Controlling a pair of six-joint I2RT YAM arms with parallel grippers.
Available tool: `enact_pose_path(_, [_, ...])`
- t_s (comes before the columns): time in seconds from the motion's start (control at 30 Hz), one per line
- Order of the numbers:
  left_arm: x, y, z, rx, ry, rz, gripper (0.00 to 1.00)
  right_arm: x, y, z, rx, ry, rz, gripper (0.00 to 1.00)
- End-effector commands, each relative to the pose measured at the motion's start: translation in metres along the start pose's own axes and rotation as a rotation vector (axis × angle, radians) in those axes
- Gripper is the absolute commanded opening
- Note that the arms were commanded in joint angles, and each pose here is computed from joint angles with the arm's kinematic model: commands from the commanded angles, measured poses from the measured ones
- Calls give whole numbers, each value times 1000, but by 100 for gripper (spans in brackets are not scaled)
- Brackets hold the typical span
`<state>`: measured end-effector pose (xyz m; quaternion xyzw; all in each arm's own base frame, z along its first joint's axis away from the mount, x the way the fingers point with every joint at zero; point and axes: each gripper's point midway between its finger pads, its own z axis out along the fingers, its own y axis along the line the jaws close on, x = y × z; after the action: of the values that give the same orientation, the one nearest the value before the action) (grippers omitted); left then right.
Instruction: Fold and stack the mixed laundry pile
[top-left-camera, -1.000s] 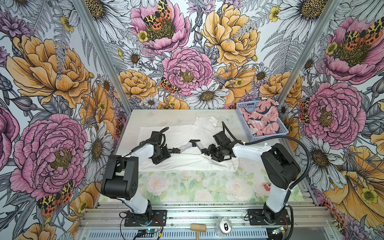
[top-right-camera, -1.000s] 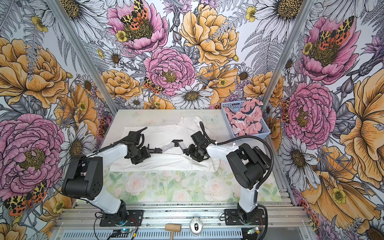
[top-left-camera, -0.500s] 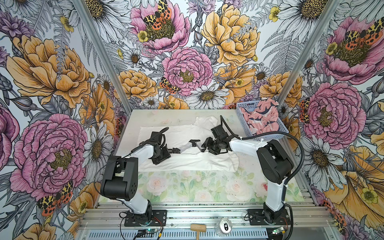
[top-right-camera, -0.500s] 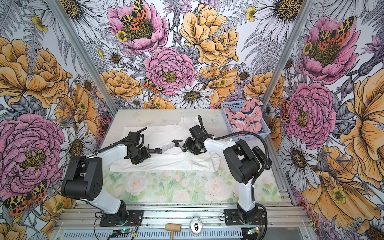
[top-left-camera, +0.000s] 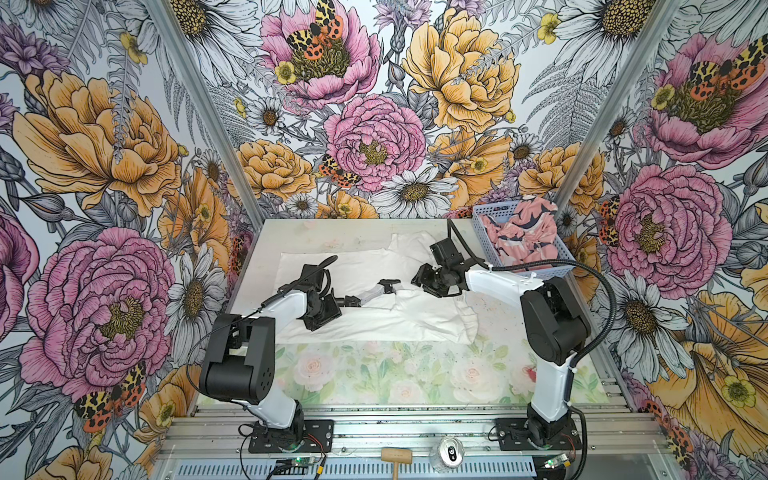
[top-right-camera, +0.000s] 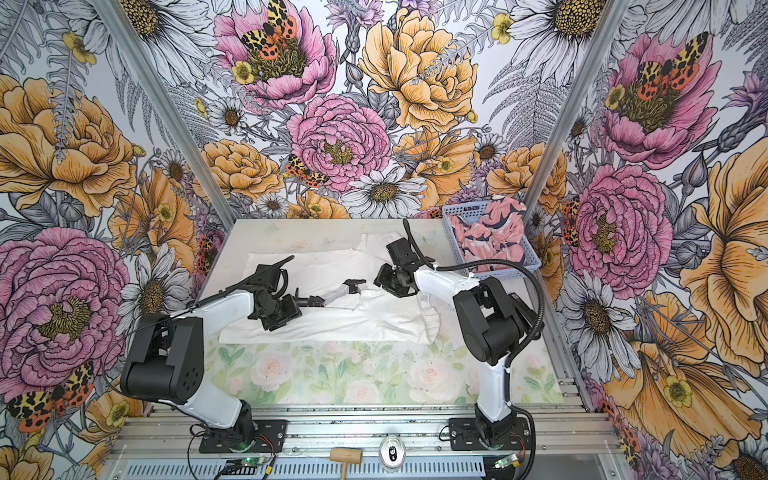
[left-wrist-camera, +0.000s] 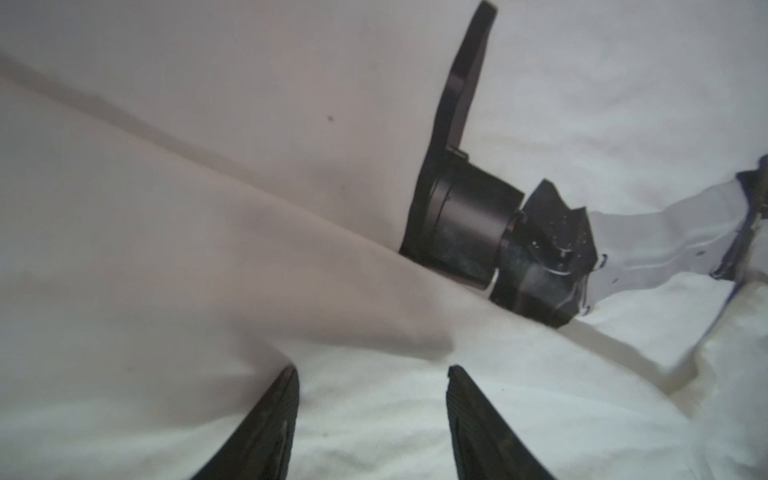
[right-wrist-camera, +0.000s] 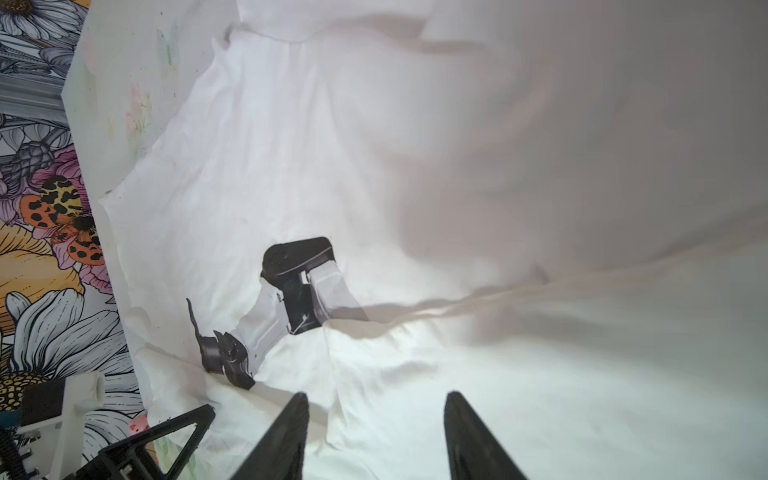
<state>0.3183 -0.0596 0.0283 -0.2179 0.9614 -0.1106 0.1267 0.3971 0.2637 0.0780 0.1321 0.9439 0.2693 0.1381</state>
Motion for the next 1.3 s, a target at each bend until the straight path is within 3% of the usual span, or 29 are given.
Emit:
enact_pose_path(0.0, [10,3,-4,-2,27,-4,59,34,-30,-37,110,77,-96,49])
enact_pose_path(0.2, [16,8,-7,-19,38,9,59,91,-82,-72,227,186,-145,41])
enact_pose_path(0.33, [20,19,-4,-67,50,20,59,100,-120,-97,395,172,-213,40])
enact_pose_path(0.43, [24,27,0,-90,64,14,59,101,-136,-106,442,155,-248,38])
enact_pose_path(0.67, [23,38,7,-123,78,15,59,104,-148,-92,462,183,-292,30])
enact_pose_path(0.93, [24,41,11,-131,91,12,59,100,-147,-64,419,176,-283,29])
enact_pose_path(1.17, [25,45,13,-136,104,3,59,94,-170,-65,486,167,-253,2])
enact_pose_path(1.27, [26,48,14,-146,111,3,59,90,-174,-70,497,164,-255,0])
